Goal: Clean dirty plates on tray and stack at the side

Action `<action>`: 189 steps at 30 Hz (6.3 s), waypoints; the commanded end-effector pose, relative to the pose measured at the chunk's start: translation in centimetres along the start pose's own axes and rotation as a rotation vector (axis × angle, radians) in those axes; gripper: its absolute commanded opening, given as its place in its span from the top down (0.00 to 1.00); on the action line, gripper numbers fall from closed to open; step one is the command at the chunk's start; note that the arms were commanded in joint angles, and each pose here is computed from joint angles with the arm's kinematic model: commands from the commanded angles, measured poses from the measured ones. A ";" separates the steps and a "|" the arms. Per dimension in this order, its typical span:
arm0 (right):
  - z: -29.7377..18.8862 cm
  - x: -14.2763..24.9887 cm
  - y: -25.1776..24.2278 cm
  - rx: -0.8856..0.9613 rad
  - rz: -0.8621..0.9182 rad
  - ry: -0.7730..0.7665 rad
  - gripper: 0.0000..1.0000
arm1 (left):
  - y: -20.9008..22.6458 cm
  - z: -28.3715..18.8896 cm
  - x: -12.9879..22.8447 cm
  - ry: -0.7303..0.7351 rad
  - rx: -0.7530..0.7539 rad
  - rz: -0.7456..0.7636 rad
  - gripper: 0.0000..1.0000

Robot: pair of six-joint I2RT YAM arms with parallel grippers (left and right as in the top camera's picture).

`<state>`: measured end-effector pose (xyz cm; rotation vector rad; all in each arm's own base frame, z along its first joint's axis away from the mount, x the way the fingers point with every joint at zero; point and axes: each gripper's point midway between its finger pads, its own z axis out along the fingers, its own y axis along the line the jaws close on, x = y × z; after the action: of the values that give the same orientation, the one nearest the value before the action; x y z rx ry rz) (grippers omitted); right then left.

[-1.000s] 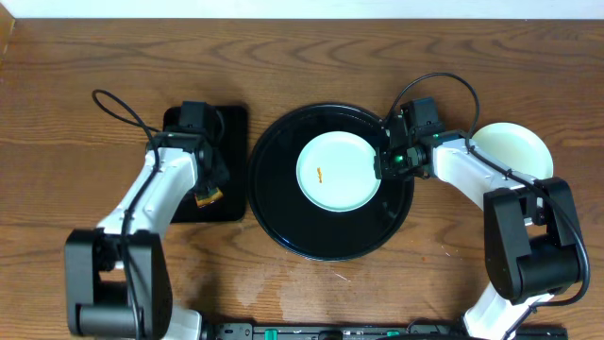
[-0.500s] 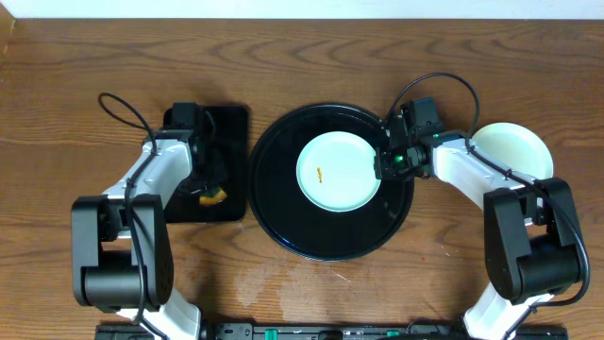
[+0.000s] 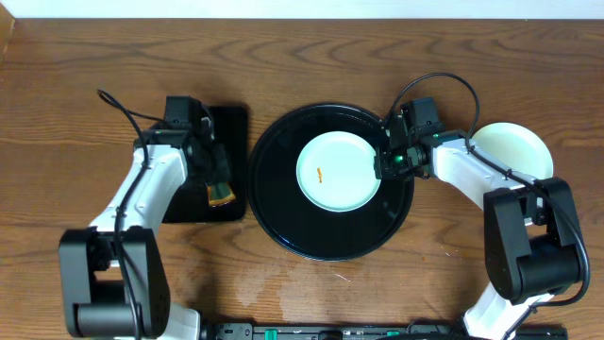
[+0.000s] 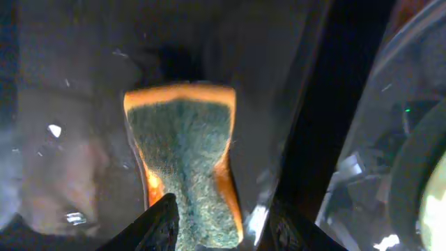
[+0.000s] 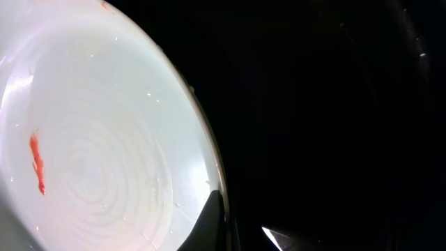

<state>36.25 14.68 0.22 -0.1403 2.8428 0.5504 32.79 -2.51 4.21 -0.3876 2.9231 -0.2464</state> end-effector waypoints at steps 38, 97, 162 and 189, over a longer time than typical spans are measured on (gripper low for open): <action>0.4 1.0 -3.1 0.221 0.035 0.011 0.99 | -18.1 -4.8 0.2 -0.136 0.287 0.208 0.93; 0.3 0.7 -1.4 0.208 -0.106 0.011 0.99 | -0.4 -4.9 -2.0 -0.060 -0.219 -0.088 0.92; -3.0 -1.2 0.1 0.152 -0.192 -0.054 0.59 | 2.2 0.8 0.1 0.018 -0.167 -0.049 0.16; -4.5 -2.3 0.9 0.062 -0.201 -0.095 0.99 | 2.2 0.8 0.1 0.018 -0.167 -0.049 0.15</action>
<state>35.95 13.69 1.19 -0.3178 2.8350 0.4988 32.48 -0.51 3.28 -0.4924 2.9536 -0.0077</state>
